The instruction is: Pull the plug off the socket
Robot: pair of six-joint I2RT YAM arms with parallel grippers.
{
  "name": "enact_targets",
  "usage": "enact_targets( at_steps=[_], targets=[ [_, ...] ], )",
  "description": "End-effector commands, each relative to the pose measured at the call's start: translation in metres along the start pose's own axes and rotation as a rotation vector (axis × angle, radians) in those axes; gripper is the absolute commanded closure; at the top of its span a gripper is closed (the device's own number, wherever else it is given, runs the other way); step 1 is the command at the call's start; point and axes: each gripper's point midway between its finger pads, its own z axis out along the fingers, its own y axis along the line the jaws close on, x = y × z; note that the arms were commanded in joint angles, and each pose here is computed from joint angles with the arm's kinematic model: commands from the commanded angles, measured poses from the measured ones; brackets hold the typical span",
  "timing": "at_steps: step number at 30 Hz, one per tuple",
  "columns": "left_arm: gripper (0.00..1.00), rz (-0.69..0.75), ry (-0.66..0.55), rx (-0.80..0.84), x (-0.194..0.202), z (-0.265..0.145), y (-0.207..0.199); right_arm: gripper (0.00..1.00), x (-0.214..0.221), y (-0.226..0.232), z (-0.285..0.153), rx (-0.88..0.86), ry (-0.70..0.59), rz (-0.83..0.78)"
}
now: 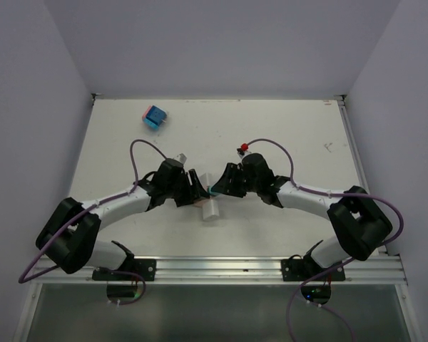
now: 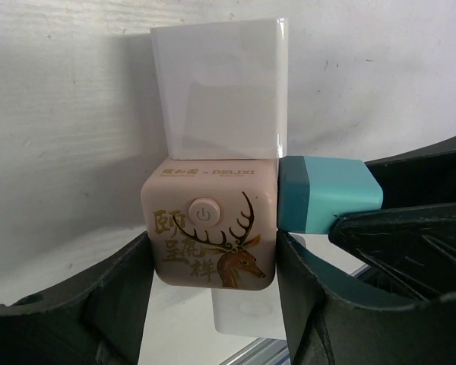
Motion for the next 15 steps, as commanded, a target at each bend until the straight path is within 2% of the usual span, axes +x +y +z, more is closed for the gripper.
enact_targets(
  at_steps=[1, 15],
  targets=[
    [1.00, -0.065, -0.150, -0.156, -0.026, -0.013, 0.029, 1.00, 0.000, -0.001, -0.007, -0.009, -0.012, 0.000],
    [1.00, 0.006, -0.200, -0.345, -0.025, -0.030, 0.073, 1.00, -0.017, 0.001, -0.015, -0.034, -0.057, 0.026]
  ],
)
